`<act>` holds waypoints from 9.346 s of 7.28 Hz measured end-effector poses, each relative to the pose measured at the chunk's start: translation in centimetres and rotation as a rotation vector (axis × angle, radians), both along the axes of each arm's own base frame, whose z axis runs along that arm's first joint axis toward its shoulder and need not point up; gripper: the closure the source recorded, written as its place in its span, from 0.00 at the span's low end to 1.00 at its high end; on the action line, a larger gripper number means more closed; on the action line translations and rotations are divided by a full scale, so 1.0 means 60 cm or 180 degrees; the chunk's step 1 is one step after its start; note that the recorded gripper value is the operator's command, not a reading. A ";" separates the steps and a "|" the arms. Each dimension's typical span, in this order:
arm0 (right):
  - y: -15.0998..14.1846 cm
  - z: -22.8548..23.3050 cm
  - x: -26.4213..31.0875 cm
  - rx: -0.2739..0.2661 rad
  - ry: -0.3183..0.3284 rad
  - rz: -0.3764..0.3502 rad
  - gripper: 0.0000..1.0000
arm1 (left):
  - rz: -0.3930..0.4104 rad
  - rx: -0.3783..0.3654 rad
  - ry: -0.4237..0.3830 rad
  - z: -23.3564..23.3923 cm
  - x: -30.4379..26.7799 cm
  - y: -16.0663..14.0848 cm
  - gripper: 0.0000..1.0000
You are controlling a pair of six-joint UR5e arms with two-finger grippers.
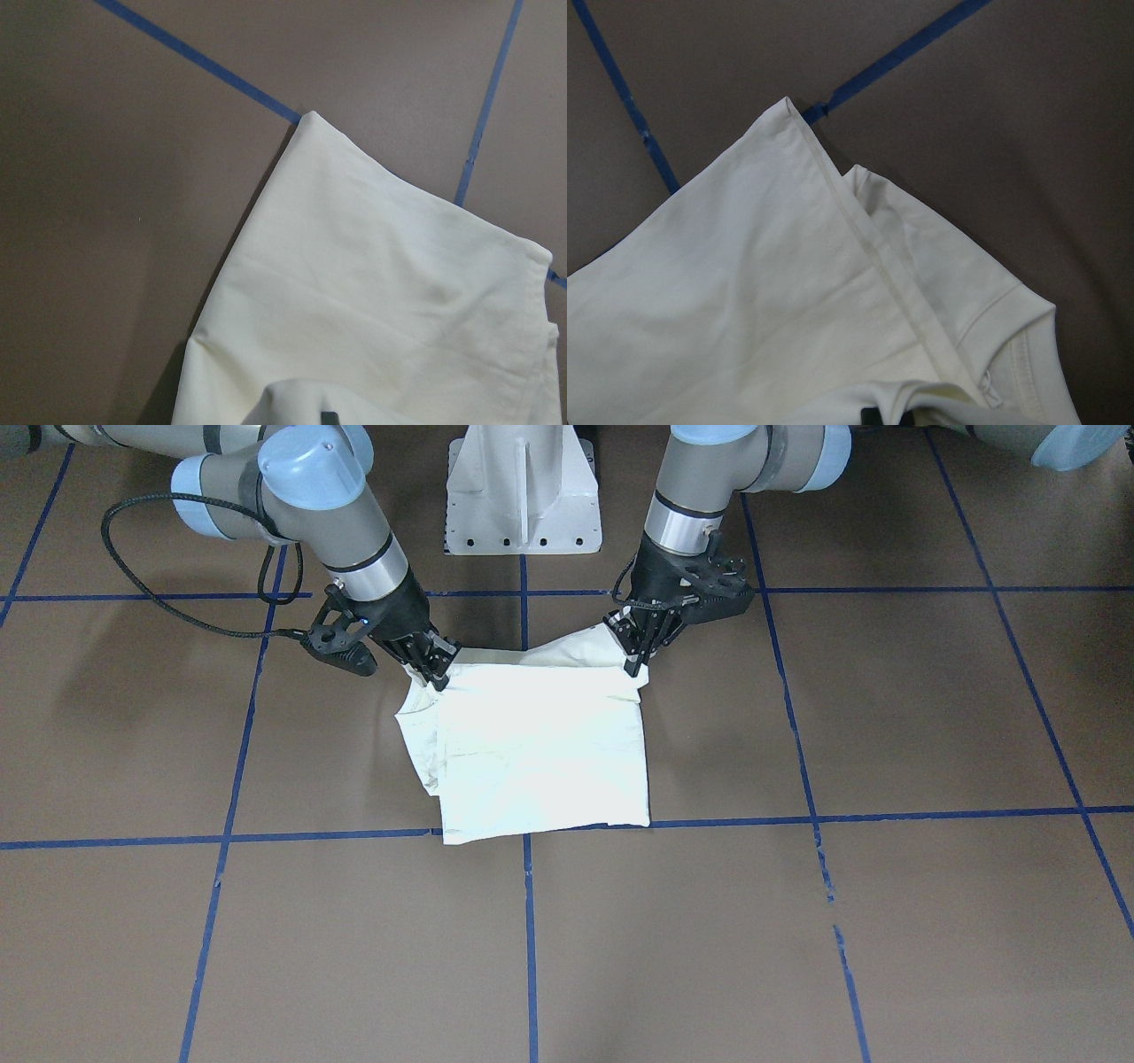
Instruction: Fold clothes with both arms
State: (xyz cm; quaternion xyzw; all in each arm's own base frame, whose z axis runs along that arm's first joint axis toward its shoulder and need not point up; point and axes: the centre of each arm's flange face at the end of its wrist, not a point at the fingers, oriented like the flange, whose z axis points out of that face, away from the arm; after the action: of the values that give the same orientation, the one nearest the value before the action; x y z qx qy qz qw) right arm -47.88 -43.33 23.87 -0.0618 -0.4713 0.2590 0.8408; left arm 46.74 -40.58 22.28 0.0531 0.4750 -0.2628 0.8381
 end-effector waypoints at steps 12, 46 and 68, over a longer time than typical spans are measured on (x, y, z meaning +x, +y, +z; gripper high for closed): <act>-0.095 0.032 -0.059 -0.0031 0.0255 -0.0123 1.00 | 0.0426 0.1088 0.0571 0.185 -0.046 -0.079 1.00; -0.204 0.056 -0.100 0.0023 0.0184 -0.0304 0.01 | 0.0776 0.0722 0.1482 0.242 -0.017 -0.130 1.00; -0.265 0.076 0.109 0.0104 -0.0260 -0.0542 0.00 | 0.0749 0.0404 0.0901 0.249 0.011 0.064 1.00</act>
State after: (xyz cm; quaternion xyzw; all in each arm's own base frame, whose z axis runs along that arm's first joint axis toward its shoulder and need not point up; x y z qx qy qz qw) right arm -41.32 -59.22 28.40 -0.0984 -0.5024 0.1761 0.8408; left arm 47.40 -36.72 37.24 0.0125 0.6067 -0.1373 0.7829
